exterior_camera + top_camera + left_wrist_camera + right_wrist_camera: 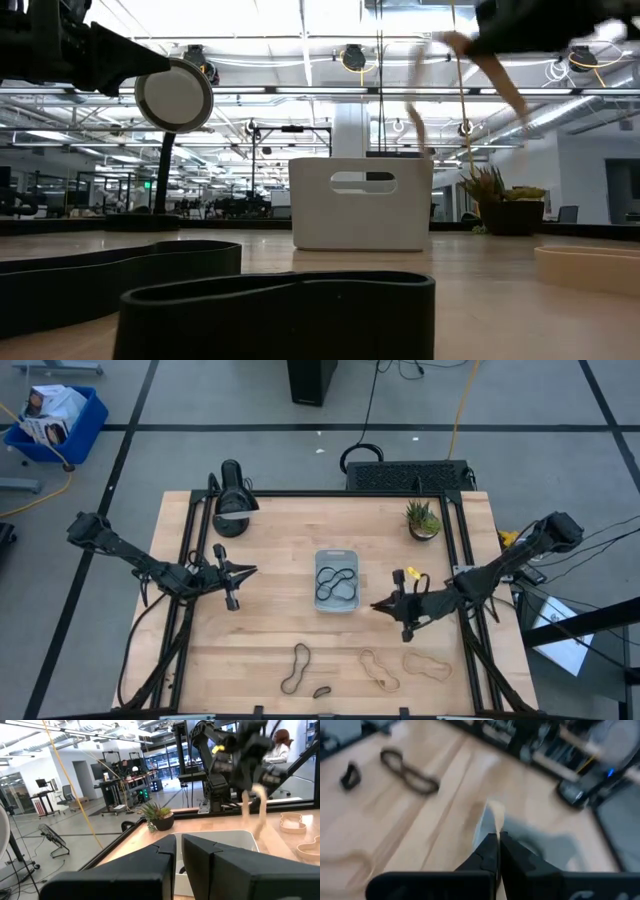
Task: Pick and place rubber bands into bin
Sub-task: Put the brown rubber band into the gray container
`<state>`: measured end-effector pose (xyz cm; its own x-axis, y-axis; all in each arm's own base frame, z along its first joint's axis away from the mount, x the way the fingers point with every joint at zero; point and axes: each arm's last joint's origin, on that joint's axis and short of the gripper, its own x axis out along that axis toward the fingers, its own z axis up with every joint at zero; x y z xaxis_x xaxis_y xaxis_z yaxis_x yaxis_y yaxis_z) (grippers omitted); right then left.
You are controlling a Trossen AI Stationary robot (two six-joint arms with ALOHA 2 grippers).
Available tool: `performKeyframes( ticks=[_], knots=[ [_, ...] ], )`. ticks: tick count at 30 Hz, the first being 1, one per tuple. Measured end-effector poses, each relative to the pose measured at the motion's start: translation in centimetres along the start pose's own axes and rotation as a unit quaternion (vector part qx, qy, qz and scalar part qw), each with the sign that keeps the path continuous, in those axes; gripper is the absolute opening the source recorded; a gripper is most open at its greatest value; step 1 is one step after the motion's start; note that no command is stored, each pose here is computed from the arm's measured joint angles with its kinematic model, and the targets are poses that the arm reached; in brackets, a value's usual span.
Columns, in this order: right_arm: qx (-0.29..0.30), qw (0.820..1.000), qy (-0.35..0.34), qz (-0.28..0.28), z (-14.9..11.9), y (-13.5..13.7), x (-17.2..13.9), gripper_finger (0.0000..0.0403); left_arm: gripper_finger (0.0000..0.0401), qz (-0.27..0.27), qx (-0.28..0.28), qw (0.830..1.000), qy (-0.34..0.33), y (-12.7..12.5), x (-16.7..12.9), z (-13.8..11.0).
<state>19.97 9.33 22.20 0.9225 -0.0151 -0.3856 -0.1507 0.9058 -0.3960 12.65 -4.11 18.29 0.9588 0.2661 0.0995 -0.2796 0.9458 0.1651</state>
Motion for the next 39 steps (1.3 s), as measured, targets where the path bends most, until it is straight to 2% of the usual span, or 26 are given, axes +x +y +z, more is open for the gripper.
performKeyframes(
  ticks=[3, 5, 8, 11, 15, 22, 25, 34, 39],
  knots=[
    [-0.005, 0.999, -0.03, -0.026, 2.1, -1.6, 0.1, 0.0001, 0.0035, 0.0, 0.0, 1.0, 0.0, 0.0, 0.0, 0.0],
    [-0.01, 0.998, -0.053, -0.021, 3.1, -2.4, 0.3, 0.0001, 0.0035, 0.0, 0.0, 1.0, 0.0, 0.0, 0.0, 0.0],
    [-0.007, 0.996, -0.086, -0.016, 3.9, -3.4, 0.5, 0.0001, 0.0035, 0.0, 0.0, 1.0, 0.0, 0.0, 0.0, 0.0],
    [0.013, 0.993, -0.106, -0.048, 4.0, -4.6, 1.4, 0.0001, 0.0035, 0.0, 0.0, 1.0, 0.0, 0.0, 0.0, 0.0],
    [0.023, 0.993, -0.089, -0.074, 3.2, -5.6, 3.3, 0.0001, 0.0035, 0.0, 0.0, 1.0, 0.0, 0.0, 0.0, 0.0],
    [0.037, 0.997, -0.055, -0.027, 0.7, -5.9, 7.1, 0.0, 0.0035, 0.0, 0.001, 1.0, 0.0, 0.0, 0.0, 0.0],
    [0.043, 0.998, -0.028, -0.024, -0.3, -5.9, 8.3, 0.0, 0.0035, 0.0, 0.001, 1.0, 0.0, 0.0, 0.0, 0.0],
    [0.057, 0.998, 0.002, -0.027, -1.7, -6.0, 9.5, 0.0002, 0.0035, 0.0, 0.002, 1.0, 0.001, 0.0, 0.0, 0.0],
    [0.061, 0.998, 0.002, -0.03, -1.7, -6.1, 9.5, 0.002, 0.0035, 0.0, 0.002, 1.0, 0.0, 0.0, 0.0, 0.0]
  ],
)
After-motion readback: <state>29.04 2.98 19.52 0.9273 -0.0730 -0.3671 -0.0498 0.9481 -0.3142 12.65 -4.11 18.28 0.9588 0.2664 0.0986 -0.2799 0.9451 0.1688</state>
